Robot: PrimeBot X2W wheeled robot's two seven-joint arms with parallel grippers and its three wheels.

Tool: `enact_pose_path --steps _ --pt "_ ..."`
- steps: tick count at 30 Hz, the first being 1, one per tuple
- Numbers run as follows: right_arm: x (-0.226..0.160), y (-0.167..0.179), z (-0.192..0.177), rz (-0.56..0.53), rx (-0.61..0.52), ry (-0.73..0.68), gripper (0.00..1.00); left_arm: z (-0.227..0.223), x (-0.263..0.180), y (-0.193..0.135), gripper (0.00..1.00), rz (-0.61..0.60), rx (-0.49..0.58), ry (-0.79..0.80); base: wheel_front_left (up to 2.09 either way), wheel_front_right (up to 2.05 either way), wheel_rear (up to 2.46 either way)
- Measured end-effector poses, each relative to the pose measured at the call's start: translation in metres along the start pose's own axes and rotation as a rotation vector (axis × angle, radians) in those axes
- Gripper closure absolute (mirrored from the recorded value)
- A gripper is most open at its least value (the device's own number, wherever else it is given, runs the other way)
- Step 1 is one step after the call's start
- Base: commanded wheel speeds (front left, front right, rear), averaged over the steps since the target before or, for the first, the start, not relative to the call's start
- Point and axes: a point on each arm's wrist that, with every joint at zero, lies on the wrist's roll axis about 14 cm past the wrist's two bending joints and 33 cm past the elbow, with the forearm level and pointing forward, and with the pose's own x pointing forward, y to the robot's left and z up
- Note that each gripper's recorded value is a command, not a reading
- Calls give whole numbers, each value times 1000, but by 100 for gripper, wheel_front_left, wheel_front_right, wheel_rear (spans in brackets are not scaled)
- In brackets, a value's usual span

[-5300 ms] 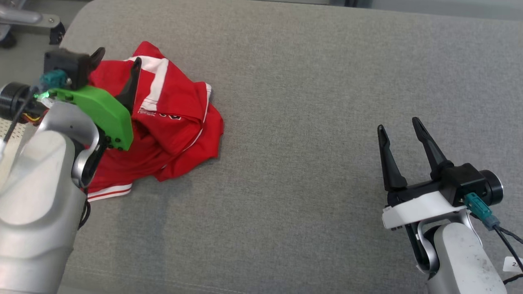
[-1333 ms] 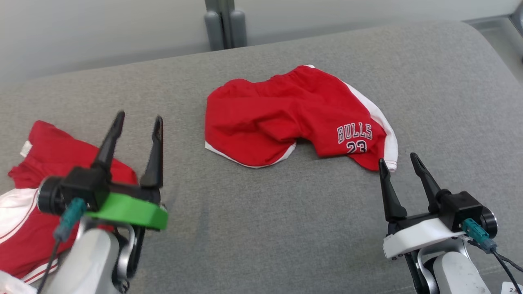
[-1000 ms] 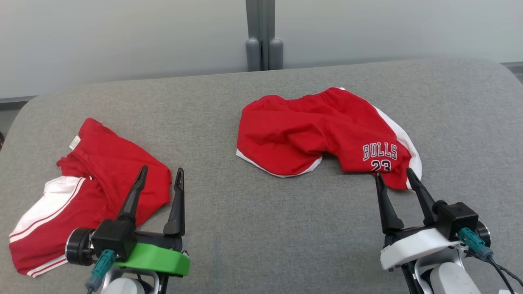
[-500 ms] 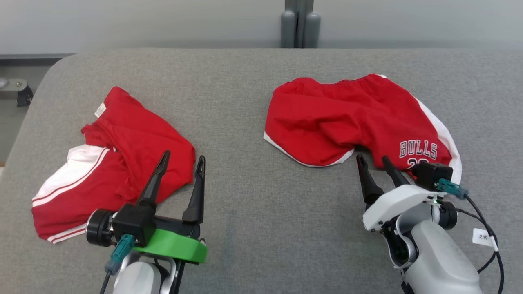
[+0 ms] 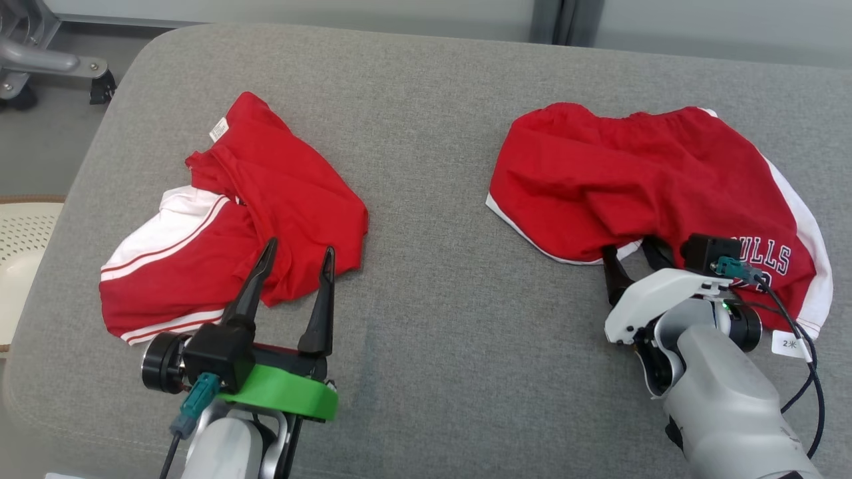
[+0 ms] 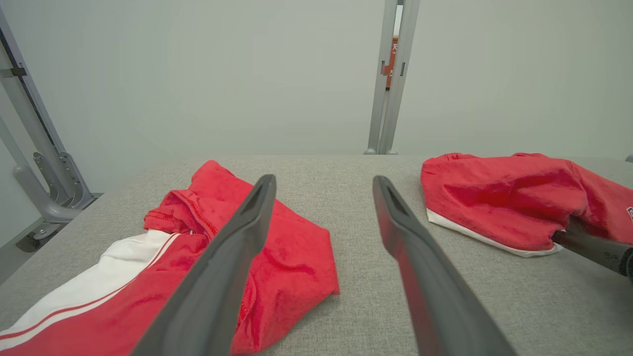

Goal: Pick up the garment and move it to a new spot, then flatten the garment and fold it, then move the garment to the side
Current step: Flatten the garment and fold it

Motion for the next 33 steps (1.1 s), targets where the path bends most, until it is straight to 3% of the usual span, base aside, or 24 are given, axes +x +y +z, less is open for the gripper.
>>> enact_pose_path --steps 3,4,5,18,26,33 --pt "6 -1 0 -4 -17 4 0 -3 0 3 0 9 0 10 0 0 0" --pt "7 -1 0 -5 -18 5 62 -4 0 3 0 7 -1 12 0 0 0" --pt "8 -2 1 -7 -21 6 100 -5 1 2 0 5 -3 14 0 0 0" --pt "-33 -39 1 -103 -8 -37 100 -5 10 -22 0 -65 -36 6 0 0 0" --pt "-103 -134 16 -357 10 -138 100 -3 16 -57 0 -165 -64 -4 0 0 0" --pt "-173 -187 9 -572 58 -212 100 -3 14 -81 0 -231 -84 -3 0 0 0"
